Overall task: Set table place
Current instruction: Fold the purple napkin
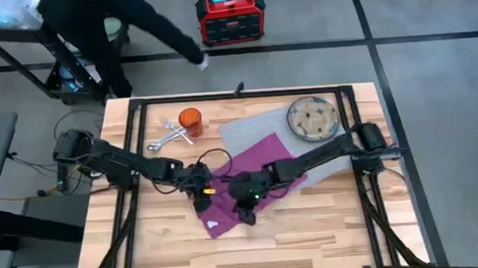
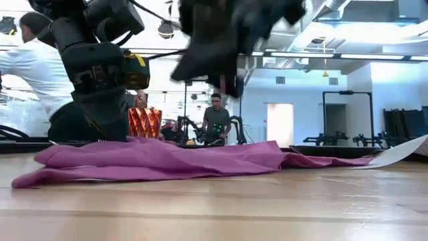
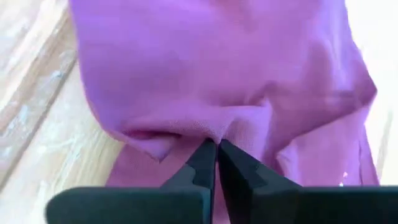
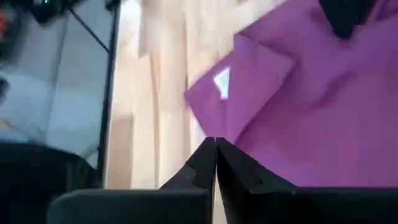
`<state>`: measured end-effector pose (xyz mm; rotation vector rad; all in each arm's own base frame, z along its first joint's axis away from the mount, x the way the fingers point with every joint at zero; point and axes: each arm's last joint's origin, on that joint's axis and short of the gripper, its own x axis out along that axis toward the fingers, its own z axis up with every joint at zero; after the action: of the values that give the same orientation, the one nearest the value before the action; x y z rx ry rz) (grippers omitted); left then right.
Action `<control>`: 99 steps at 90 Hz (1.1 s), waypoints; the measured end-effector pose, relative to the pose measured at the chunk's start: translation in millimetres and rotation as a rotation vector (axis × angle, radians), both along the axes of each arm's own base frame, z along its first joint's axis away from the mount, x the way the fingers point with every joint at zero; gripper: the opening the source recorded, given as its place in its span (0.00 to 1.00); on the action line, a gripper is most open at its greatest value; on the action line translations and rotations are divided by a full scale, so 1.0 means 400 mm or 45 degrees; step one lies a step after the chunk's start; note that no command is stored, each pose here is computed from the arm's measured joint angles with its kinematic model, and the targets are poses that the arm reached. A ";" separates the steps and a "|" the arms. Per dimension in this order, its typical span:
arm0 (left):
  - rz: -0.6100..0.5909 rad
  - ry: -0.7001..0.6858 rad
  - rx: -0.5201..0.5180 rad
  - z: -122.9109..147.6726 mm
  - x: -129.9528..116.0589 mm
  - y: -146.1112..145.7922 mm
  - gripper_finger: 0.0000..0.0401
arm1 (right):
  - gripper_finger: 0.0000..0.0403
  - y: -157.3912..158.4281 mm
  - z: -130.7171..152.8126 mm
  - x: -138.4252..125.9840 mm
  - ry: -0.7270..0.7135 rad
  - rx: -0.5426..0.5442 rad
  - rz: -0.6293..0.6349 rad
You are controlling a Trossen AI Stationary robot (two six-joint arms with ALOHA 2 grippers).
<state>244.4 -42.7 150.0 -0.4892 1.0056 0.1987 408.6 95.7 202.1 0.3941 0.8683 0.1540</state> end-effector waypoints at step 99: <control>0.018 -0.015 0.210 0.110 0.024 -0.092 0.00 | 0.00 -0.292 -0.216 0.055 0.281 0.194 -0.228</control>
<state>253.9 -79.5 193.9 -0.3467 0.9652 0.2885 430.7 -21.2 115.8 0.6378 1.0366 0.0106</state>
